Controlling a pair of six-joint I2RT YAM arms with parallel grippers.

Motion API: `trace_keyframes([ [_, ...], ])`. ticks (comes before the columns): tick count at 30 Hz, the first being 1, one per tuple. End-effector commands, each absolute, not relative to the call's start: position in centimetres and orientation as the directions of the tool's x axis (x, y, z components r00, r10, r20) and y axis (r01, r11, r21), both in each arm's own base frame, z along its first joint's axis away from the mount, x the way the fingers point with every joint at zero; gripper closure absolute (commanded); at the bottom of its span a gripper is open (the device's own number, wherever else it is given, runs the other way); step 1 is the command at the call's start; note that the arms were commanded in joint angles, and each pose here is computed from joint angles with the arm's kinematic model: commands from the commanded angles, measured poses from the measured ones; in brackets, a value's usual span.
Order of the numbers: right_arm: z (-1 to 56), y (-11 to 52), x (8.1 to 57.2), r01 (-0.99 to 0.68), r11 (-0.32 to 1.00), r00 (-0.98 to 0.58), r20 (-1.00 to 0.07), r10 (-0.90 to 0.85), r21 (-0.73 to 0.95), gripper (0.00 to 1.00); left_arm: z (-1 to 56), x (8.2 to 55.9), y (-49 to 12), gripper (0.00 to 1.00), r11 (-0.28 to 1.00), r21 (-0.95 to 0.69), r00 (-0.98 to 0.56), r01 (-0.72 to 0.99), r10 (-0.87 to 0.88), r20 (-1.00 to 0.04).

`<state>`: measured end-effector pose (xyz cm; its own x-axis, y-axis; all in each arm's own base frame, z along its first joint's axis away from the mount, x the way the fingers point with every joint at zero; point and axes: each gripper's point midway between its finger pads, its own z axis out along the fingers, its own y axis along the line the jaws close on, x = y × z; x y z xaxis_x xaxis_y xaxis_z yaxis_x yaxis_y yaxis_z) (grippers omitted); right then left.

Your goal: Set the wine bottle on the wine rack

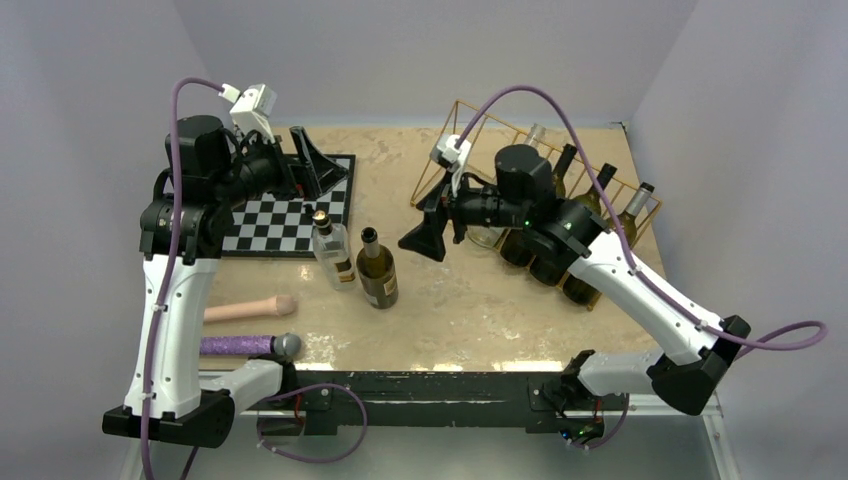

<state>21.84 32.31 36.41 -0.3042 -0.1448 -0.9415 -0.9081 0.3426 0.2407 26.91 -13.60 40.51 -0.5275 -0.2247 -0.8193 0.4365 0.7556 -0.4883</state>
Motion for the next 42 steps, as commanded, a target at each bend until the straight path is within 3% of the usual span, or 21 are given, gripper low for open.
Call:
trace_keyframes([
  [1, 37.2, 34.8, 21.9, -0.93, 0.329, -0.202, -0.975, -0.09, 0.163, 0.01, 41.9, 27.0, -12.3, 0.03, 0.794, -0.489, -0.464, 0.361, -0.302, -0.833],
  [8, 34.8, 37.9, 22.8, -0.916, 0.378, -0.175, -0.981, -0.079, 0.133, 0.01, 41.5, 26.7, -11.9, 0.04, 0.801, -0.507, -0.477, 0.318, -0.327, -0.816],
  [24, 29.4, 41.3, 24.9, -0.878, 0.46, -0.196, -0.976, -0.099, 0.13, 0.21, 39.2, 26.7, -10.7, 0.05, 0.832, -0.514, -0.512, 0.21, -0.355, -0.782],
  [31, 28.3, 42.1, 24.9, -0.876, 0.465, -0.202, -0.972, -0.117, 0.126, 0.45, 38.8, 26.8, -10.4, 0.05, 0.844, -0.497, -0.513, 0.202, -0.34, -0.788],
  [33, 28.2, 42.1, 24.7, -0.878, 0.462, -0.2, -0.972, -0.123, 0.122, 0.57, 38.8, 26.9, -10.3, 0.05, 0.847, -0.492, -0.512, 0.201, -0.337, -0.79],
  [36, 28.3, 42.1, 24.8, -0.874, 0.471, -0.194, -0.973, -0.124, 0.114, 0.83, 38.6, 27.0, -10.3, 0.05, 0.85, -0.487, -0.514, 0.2, -0.332, -0.791],
  [39, 29.0, 41.8, 25.3, -0.862, 0.498, -0.17, -0.978, -0.119, 0.089, 1.0, 38.4, 27.1, -10.3, 0.05, 0.851, -0.486, -0.517, 0.201, -0.329, -0.79],
  [42, 30.4, 41.3, 25.8, -0.851, 0.522, -0.137, -0.985, -0.109, 0.06, 1.0, 38.5, 27.1, -10.3, 0.05, 0.85, -0.485, -0.513, 0.204, -0.329, -0.793],
])
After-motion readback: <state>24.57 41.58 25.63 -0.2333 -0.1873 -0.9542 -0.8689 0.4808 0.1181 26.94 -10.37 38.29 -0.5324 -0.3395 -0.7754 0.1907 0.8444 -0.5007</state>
